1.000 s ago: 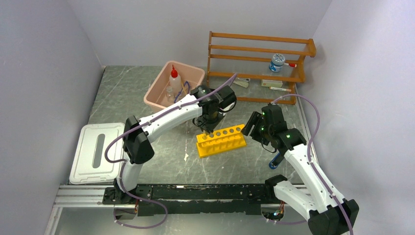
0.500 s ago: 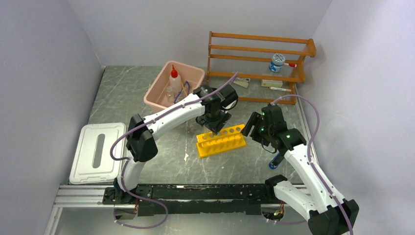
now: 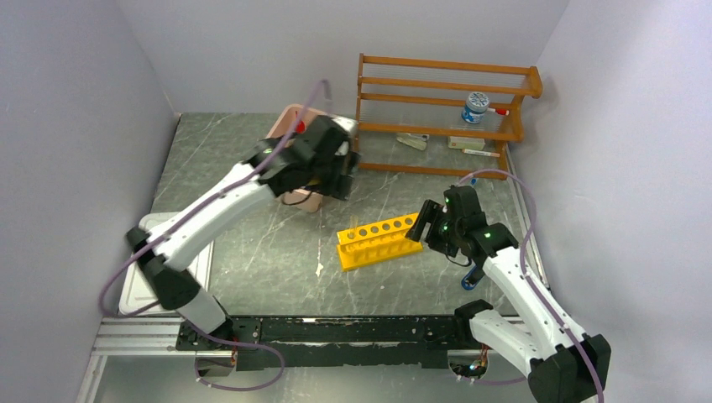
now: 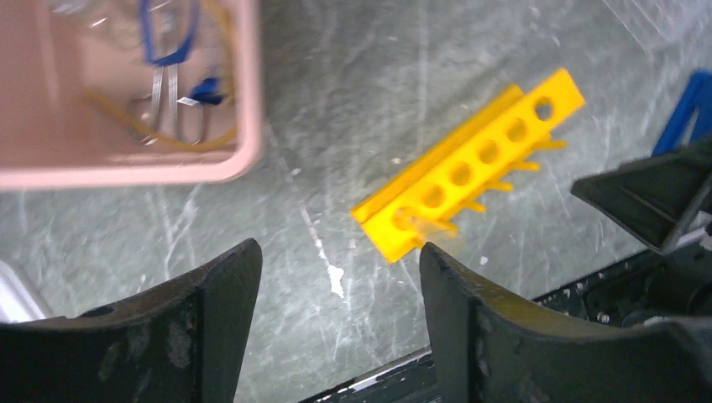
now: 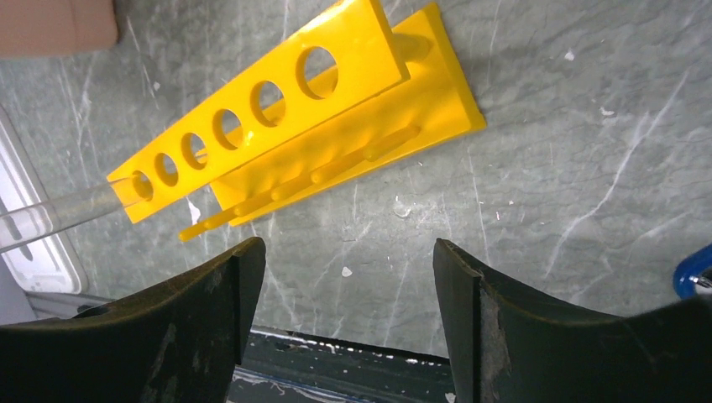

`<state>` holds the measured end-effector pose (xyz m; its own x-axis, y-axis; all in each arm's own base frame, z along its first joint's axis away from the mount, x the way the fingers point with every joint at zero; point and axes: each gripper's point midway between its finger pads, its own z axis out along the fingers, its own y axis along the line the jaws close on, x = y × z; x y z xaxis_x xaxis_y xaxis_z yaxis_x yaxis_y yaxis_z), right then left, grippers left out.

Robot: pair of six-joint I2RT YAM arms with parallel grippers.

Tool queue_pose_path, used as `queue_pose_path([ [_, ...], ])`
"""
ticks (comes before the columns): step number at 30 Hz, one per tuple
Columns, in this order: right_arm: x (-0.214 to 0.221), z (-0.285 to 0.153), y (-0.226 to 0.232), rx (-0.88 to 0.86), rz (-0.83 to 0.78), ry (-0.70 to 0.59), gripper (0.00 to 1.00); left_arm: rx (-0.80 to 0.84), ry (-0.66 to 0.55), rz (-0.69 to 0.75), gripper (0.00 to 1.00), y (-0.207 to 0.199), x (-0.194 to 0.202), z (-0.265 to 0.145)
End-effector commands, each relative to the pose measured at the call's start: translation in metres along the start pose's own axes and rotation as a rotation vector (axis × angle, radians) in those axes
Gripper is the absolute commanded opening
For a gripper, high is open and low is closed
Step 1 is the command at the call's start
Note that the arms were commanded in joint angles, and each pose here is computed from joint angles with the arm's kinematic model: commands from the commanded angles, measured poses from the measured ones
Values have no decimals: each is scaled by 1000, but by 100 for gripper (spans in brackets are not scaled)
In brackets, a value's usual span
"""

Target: Organize the chemistry lab equipment

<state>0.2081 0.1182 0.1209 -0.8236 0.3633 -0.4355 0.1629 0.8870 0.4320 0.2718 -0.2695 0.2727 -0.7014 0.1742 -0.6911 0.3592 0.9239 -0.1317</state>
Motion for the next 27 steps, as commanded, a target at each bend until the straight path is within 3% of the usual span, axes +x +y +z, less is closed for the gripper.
queue_pose_path([
  [1,7,13,9,-56,15,28,73,-17,-41,-159,58,23,21,-3],
  [5,14,24,6,-28,29,42,65,26,93,-189,44,25,83,11],
  [10,5,37,-4,47,7,0,55,163,174,-242,42,6,124,27],
  [15,-16,43,-14,138,-46,-69,47,283,188,-285,41,-17,132,43],
  [27,-56,58,-28,281,-132,-184,31,259,168,-246,34,-21,127,79],
])
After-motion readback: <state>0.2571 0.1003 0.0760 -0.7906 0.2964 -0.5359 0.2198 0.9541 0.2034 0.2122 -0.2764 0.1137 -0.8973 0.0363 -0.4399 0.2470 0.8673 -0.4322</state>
